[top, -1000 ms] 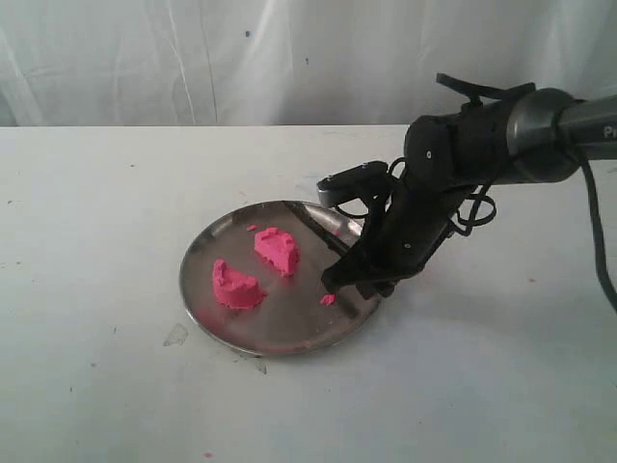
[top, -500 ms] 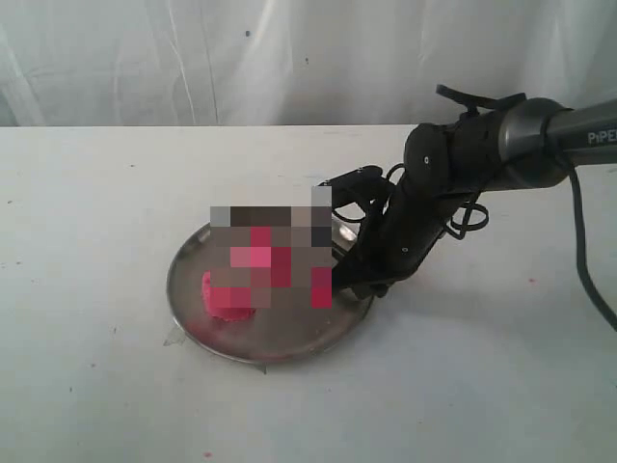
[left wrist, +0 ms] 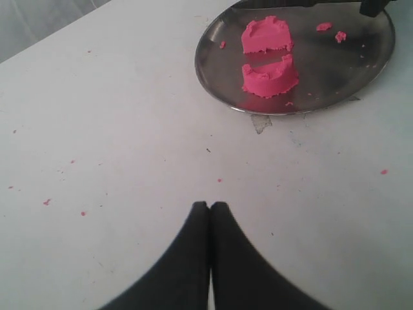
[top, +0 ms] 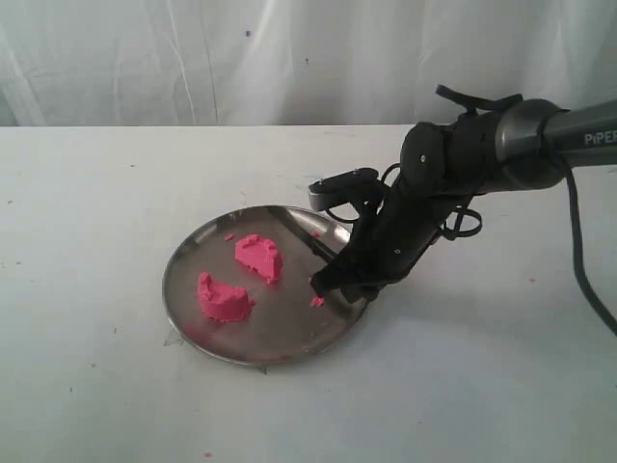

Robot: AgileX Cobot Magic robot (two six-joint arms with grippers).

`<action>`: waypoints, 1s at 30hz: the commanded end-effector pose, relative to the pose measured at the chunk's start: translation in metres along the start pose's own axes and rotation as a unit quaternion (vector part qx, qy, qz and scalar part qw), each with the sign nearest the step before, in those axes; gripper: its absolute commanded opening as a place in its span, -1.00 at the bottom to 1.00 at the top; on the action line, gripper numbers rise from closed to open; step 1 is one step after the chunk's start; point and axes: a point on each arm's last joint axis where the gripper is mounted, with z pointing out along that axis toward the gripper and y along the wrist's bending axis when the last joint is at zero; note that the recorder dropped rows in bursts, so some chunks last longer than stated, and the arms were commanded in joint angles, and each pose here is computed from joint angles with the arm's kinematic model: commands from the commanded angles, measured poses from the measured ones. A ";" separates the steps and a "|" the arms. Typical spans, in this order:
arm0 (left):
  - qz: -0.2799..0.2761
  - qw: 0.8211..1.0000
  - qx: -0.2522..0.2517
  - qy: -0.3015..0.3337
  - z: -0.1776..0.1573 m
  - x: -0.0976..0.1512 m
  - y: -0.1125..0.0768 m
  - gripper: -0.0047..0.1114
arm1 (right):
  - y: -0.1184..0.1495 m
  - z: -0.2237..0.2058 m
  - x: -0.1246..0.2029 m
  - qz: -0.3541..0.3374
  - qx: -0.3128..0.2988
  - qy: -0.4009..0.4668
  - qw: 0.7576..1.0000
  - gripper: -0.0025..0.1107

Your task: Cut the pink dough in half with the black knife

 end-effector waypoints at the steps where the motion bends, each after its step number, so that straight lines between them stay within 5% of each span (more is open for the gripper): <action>1: -0.014 1.000 0.005 -0.006 0.000 0.000 -0.001 -0.92 | 0.000 -0.001 -0.004 -0.017 0.003 -0.015 1.000 -0.59; 7: -0.015 1.000 0.006 -0.006 0.000 0.000 -0.002 -0.92 | 0.002 0.002 -0.007 -0.051 -0.014 -0.033 0.998 -0.40; 23: -0.015 1.000 0.006 -0.007 0.000 0.000 -0.002 -0.92 | -0.001 -0.035 -0.027 -0.090 0.027 -0.102 0.990 -0.40; 27: -0.015 1.000 0.006 -0.007 0.000 0.000 -0.002 -0.92 | -0.021 -0.048 -0.027 -0.095 0.081 -0.112 0.986 -0.41; 30: -0.015 1.000 0.006 -0.007 0.000 0.000 -0.002 -0.92 | -0.050 -0.048 -0.018 -0.035 0.125 -0.095 0.987 -0.59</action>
